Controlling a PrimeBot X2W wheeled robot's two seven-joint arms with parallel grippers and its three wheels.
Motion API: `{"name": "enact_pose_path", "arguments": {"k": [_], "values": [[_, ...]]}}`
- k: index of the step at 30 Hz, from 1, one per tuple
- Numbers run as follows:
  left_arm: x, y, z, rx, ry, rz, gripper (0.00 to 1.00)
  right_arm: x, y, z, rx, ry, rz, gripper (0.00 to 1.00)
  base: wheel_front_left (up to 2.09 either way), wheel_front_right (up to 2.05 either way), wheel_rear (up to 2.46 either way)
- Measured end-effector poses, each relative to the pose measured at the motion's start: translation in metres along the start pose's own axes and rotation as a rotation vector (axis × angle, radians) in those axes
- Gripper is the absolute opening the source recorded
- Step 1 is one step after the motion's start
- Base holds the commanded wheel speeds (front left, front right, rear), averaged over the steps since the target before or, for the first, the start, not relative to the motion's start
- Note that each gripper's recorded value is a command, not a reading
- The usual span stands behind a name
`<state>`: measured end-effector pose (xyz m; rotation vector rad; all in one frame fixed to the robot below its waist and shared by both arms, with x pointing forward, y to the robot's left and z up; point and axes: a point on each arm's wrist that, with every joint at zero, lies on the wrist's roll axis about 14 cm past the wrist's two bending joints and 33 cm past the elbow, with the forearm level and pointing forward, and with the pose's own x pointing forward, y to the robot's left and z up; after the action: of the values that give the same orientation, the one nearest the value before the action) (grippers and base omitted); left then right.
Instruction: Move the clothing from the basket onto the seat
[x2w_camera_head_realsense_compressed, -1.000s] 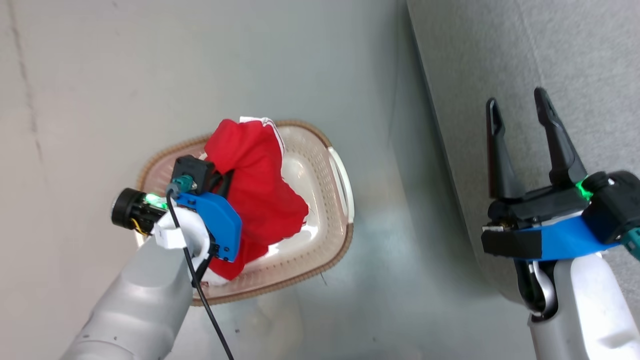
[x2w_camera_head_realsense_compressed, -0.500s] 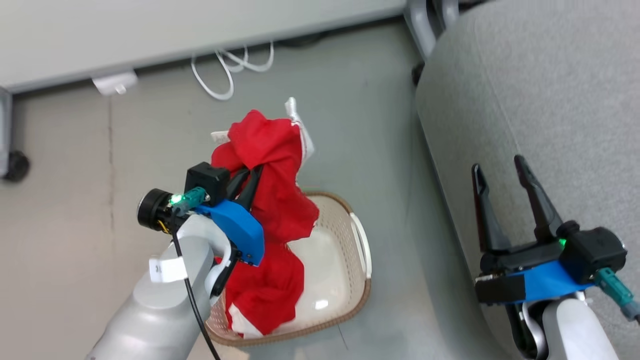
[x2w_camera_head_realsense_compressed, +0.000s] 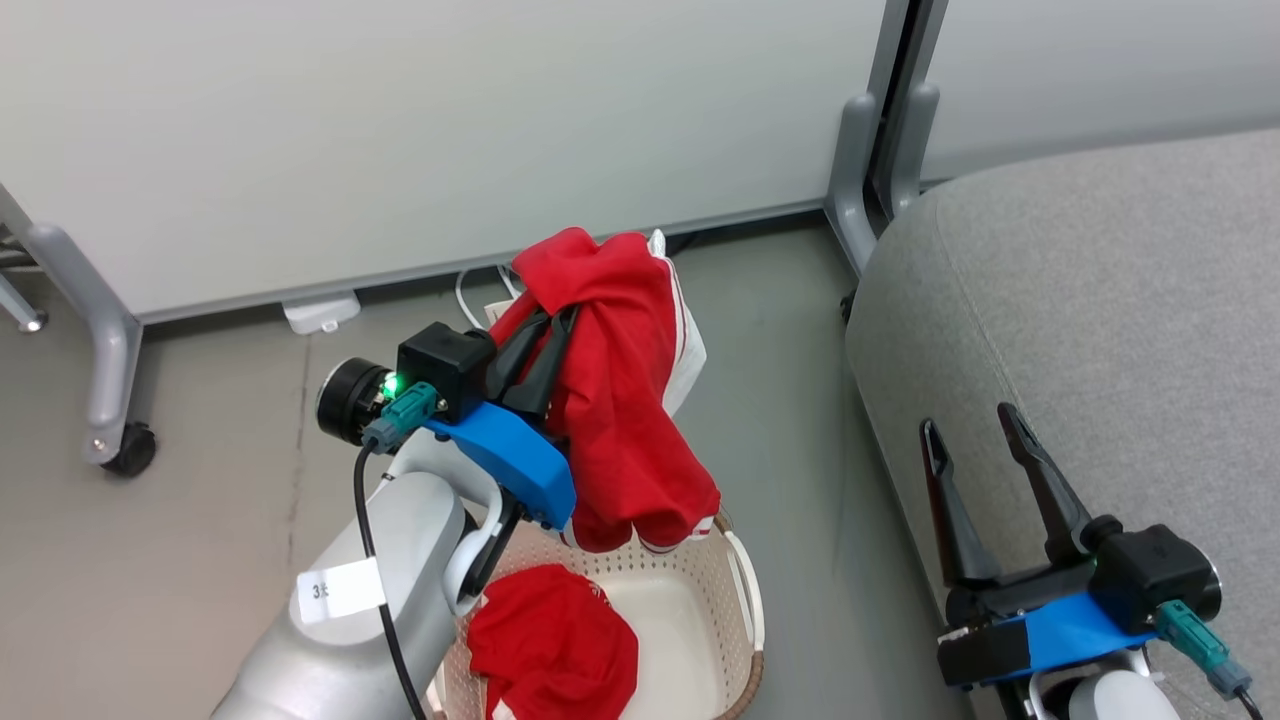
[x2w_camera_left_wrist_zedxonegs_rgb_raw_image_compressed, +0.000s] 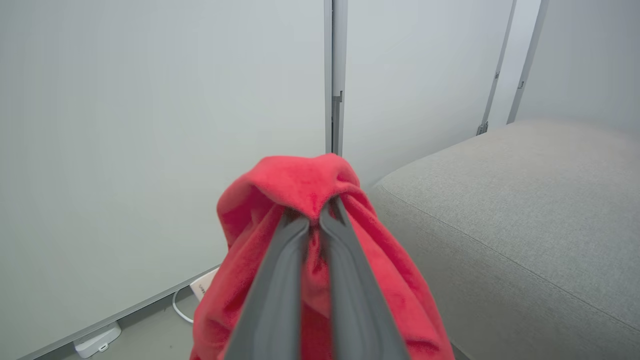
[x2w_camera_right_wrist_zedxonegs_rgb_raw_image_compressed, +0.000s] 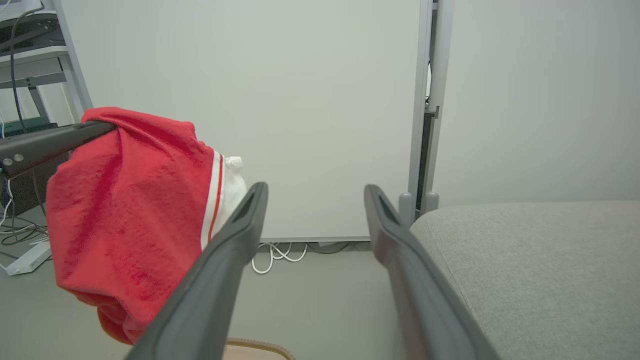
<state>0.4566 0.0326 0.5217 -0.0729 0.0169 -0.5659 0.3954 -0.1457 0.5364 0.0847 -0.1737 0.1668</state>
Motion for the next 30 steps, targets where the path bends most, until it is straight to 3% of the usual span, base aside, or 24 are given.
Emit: {"name": "enact_pose_path", "arguments": {"k": [6, 19, 30], "values": [[-0.015, -0.016, 0.036, 0.023, -0.096, -0.014, 0.00, -0.014, 0.011, 0.010, 0.009, -0.020, 0.022, 1.00, 0.00, 0.00, 0.00], [-0.025, -0.018, 0.038, 0.021, -0.091, -0.006, 0.00, -0.012, 0.024, 0.011, 0.022, -0.024, 0.062, 1.00, 0.00, 0.00, 0.00], [-0.026, -0.019, 0.037, 0.012, -0.085, -0.011, 0.00, 0.018, 0.101, 0.028, 0.010, -0.082, 0.307, 1.00, 0.00, 0.00, 0.00]]}}
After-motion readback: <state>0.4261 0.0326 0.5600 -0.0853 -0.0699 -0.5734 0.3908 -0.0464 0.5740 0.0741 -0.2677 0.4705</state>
